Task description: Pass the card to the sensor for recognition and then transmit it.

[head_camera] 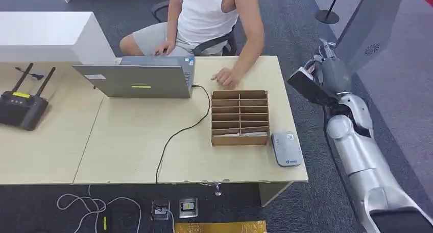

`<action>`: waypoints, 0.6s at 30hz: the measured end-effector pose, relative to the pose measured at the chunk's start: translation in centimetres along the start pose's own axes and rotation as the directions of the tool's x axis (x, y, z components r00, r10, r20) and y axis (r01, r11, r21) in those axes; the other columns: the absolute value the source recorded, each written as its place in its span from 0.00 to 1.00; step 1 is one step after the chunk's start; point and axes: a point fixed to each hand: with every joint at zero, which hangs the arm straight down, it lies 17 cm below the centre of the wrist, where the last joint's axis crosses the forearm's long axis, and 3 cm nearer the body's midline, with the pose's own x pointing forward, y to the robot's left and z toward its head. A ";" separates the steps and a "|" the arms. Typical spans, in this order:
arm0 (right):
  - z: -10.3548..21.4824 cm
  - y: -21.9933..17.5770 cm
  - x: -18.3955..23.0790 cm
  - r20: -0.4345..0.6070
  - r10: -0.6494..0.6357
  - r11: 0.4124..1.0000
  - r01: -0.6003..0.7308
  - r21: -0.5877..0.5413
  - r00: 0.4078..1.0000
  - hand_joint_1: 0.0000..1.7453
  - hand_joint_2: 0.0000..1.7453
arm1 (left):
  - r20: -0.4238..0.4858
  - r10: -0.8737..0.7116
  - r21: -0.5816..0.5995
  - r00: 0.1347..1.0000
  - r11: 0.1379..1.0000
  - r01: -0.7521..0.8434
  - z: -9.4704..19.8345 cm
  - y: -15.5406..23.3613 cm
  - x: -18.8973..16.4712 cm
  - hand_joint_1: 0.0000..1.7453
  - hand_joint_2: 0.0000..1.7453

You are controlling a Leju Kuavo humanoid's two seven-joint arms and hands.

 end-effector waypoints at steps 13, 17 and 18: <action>11.7 11.0 -3.7 -0.123 0.033 0.974 -0.004 0.226 0.992 1.00 1.00 | -0.005 0.000 -0.003 1.000 1.000 0.000 0.0 -0.1 0.0 0.00 0.00; 13.7 12.7 -3.8 -0.144 0.021 0.965 0.017 0.263 0.989 1.00 1.00 | -0.005 -0.002 -0.002 1.000 1.000 0.002 0.0 -0.1 0.0 0.00 0.00; 14.1 13.1 -3.8 -0.147 0.020 0.963 0.021 0.270 0.989 1.00 1.00 | -0.005 -0.002 -0.001 1.000 1.000 0.002 0.0 -0.1 0.0 0.00 0.00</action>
